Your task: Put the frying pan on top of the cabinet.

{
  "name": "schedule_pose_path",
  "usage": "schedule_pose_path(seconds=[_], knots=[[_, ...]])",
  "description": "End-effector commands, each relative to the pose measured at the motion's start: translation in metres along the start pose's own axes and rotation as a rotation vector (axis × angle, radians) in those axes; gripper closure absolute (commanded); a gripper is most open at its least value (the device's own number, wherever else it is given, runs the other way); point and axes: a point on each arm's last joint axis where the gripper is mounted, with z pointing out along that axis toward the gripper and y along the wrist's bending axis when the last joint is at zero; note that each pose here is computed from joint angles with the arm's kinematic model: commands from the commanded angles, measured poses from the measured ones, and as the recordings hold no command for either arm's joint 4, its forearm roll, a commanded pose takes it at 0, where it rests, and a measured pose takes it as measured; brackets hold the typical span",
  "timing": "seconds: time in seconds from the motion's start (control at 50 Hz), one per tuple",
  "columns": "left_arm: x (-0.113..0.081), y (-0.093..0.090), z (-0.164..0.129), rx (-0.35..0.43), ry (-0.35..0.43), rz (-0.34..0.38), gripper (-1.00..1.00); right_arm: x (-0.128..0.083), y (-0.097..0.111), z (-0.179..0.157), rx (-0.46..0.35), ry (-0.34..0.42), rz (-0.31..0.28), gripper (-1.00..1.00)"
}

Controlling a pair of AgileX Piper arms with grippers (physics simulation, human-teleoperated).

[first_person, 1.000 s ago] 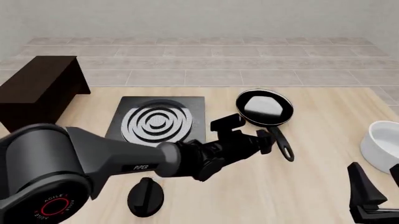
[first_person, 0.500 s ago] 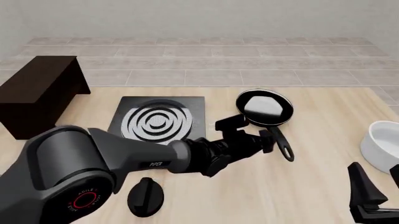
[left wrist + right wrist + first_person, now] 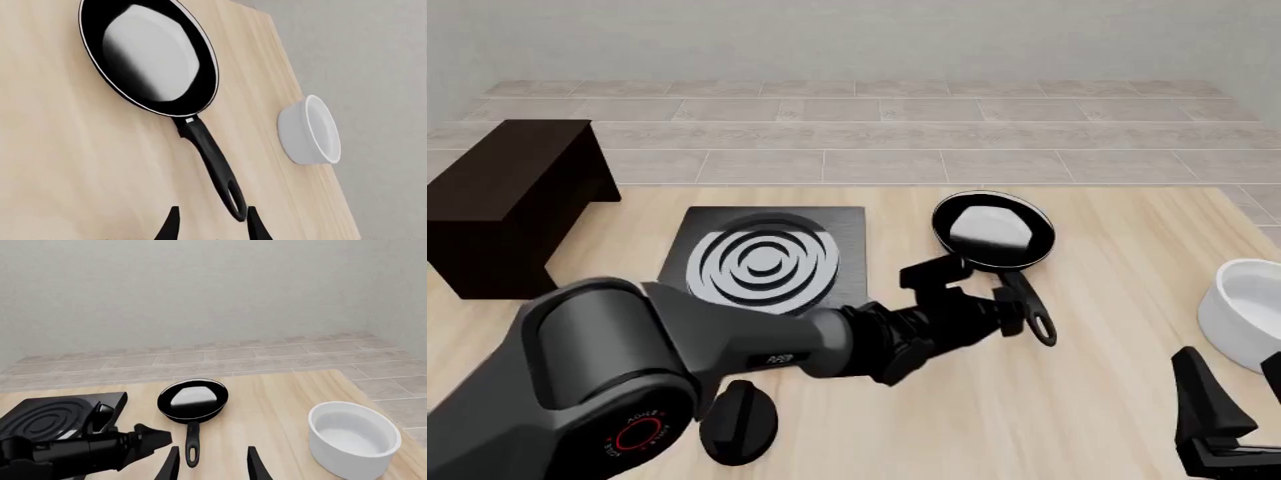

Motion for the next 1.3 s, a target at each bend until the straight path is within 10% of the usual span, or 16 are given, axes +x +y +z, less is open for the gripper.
schedule_pose_path(seconds=[0.02, 1.3], knots=[[0.006, -0.002, 0.005, 0.008, 0.009, -0.009, -1.00, 0.000, 0.000, 0.000, 0.001, 0.001, 0.000, -1.00], [0.019, -0.002, 0.030, 0.014, 0.025, -0.021, -1.00, 0.000, 0.000, 0.002, 0.007, 0.006, 0.005, -1.00]])
